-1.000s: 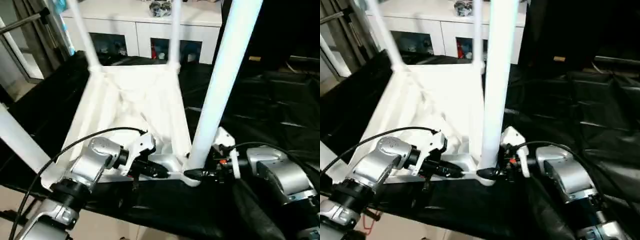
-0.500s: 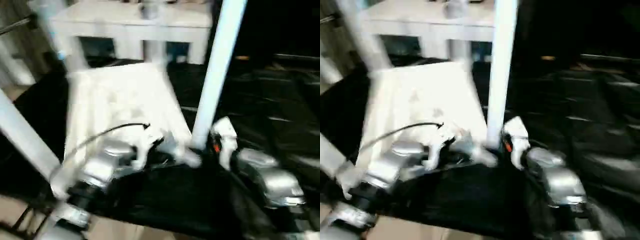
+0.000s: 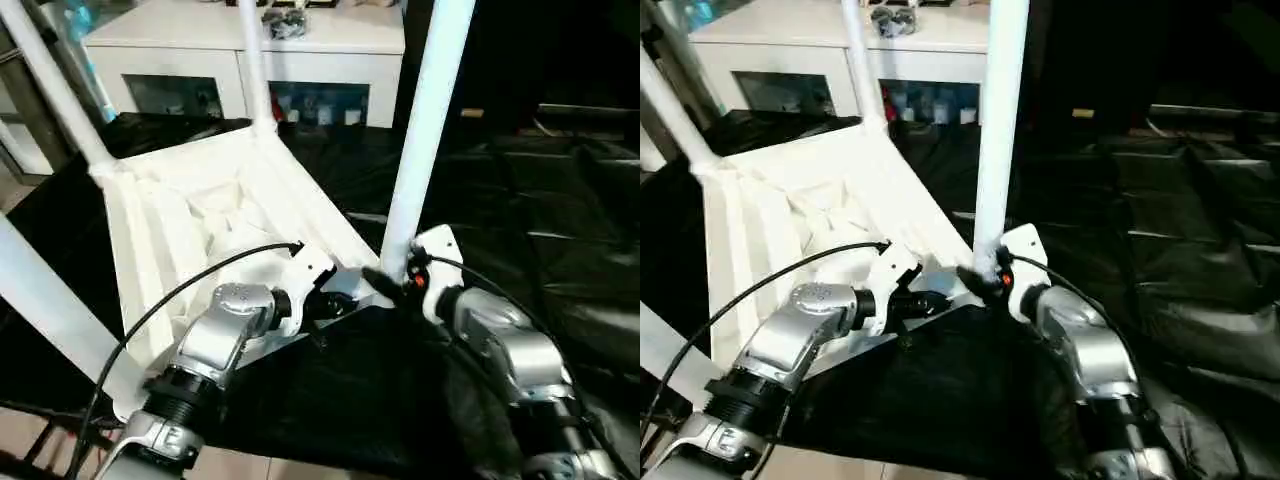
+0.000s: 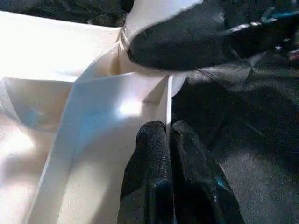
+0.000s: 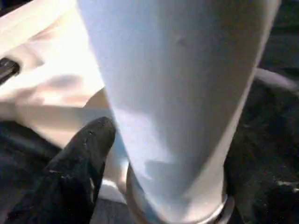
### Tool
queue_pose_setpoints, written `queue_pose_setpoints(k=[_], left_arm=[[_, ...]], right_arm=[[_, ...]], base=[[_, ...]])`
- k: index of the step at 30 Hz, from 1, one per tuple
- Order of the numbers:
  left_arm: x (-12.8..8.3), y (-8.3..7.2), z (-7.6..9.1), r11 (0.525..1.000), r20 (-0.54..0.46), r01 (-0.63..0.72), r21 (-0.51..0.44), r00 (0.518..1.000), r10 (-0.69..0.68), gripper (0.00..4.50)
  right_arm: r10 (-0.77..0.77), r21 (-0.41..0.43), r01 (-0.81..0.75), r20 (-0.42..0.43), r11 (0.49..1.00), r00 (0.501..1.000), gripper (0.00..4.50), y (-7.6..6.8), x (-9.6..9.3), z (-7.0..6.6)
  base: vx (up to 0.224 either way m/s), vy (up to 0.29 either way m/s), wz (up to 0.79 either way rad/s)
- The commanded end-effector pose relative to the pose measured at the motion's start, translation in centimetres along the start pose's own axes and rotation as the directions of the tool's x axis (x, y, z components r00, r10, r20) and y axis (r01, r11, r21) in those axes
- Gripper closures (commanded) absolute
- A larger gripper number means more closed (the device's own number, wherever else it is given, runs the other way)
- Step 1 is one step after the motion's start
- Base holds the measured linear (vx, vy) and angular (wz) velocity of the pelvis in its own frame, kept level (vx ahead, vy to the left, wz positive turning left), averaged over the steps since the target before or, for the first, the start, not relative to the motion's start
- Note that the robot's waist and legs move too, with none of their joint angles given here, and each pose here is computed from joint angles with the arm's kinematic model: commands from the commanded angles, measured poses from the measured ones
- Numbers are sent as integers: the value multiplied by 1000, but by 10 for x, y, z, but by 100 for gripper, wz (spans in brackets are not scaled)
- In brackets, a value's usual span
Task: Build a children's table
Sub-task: Rotate leg to tighten
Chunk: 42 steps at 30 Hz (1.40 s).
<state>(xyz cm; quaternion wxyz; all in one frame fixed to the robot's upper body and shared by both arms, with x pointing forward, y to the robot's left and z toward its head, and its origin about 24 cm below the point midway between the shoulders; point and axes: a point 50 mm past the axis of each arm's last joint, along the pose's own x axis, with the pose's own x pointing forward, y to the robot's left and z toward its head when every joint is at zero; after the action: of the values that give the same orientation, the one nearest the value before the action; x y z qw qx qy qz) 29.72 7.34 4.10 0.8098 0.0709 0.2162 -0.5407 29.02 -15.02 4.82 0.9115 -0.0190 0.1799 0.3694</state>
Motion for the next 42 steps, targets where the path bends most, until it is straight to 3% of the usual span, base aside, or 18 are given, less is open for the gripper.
queue_pose_setpoints(k=[1, 3, 7, 10, 12, 16, 17, 20, 22, 27, 30, 35, 38, 41, 42], left_arm=[[1, 2, 12, 997, 44, 26, 79, 999, -29, 450], [-3, 6, 9, 994, 23, 55, 95, 998, -57, 450], [-13, 21, 8, 983, -9, 90, 160, 996, -90, 450], [-15, 21, 10, 966, -13, 151, 210, 988, -152, 450], [-18, 18, 12, 919, -31, 270, 287, 962, -273, 450], [-17, 17, 15, 894, -28, 327, 306, 942, -335, 450], [-16, 13, 18, 868, -22, 376, 325, 920, -390, 450], [-12, 5, 21, 827, 2, 428, 364, 888, -460, 450], [-11, 0, 21, 803, 7, 456, 385, 868, -496, 450], [-9, -20, 15, 690, -33, 555, 464, 789, -613, 450], [-8, -24, 11, 671, -45, 558, 488, 784, -619, 450], [-12, -12, 4, 712, -71, 477, 516, 852, -519, 450], [-25, -4, -4, 753, -55, 457, 473, 869, -492, 395], [-40, 2, -8, 802, 7, 387, 456, 899, -438, 379], [-45, 4, -6, 839, 72, 327, 434, 916, -394, 367]], right_arm=[[311, 7, -311, 1, 950, 950, 95, 34, 2, -1], [367, -12, -367, 3, 930, 930, 95, 28, -16, 1], [300, -40, -301, -26, 953, 953, 95, -14, -61, 4], [277, -24, -277, -12, 961, 961, 95, -26, -74, 7], [240, 10, -241, 46, 970, 970, 95, -38, -91, 15], [173, 74, -185, 144, 980, 974, 95, -49, -103, 22], [72, 107, -94, 192, 990, 979, 95, -58, -104, 24], [-119, 175, 83, 207, 981, 971, 95, -71, -92, 18], [-130, 170, 98, 187, 980, 974, 95, -68, -83, 13], [-65, 191, 35, 153, 981, 986, 95, -38, -48, 0], [-59, 194, 32, 139, 981, 989, 95, -28, -35, -5], [-100, 227, 66, 142, 972, 985, 95, -22, -19, -7], [-154, 243, 109, 172, 964, 973, 95, -16, -10, -2], [-178, 268, 115, 224, 957, 958, 95, -9, -6, 8], [-210, 273, 143, 237, 951, 948, 95, -10, -6, 12]], base=[[0, 0, 0], [0, 0, 0], [0, 0, 0], [0, 0, 0], [0, 0, 0], [0, 0, 0], [0, 0, 0], [0, 0, 0], [0, 0, 0], [0, 0, 0], [0, 0, 0], [0, 0, 0], [0, 0, 0], [0, 0, 0], [0, 0, 0]])
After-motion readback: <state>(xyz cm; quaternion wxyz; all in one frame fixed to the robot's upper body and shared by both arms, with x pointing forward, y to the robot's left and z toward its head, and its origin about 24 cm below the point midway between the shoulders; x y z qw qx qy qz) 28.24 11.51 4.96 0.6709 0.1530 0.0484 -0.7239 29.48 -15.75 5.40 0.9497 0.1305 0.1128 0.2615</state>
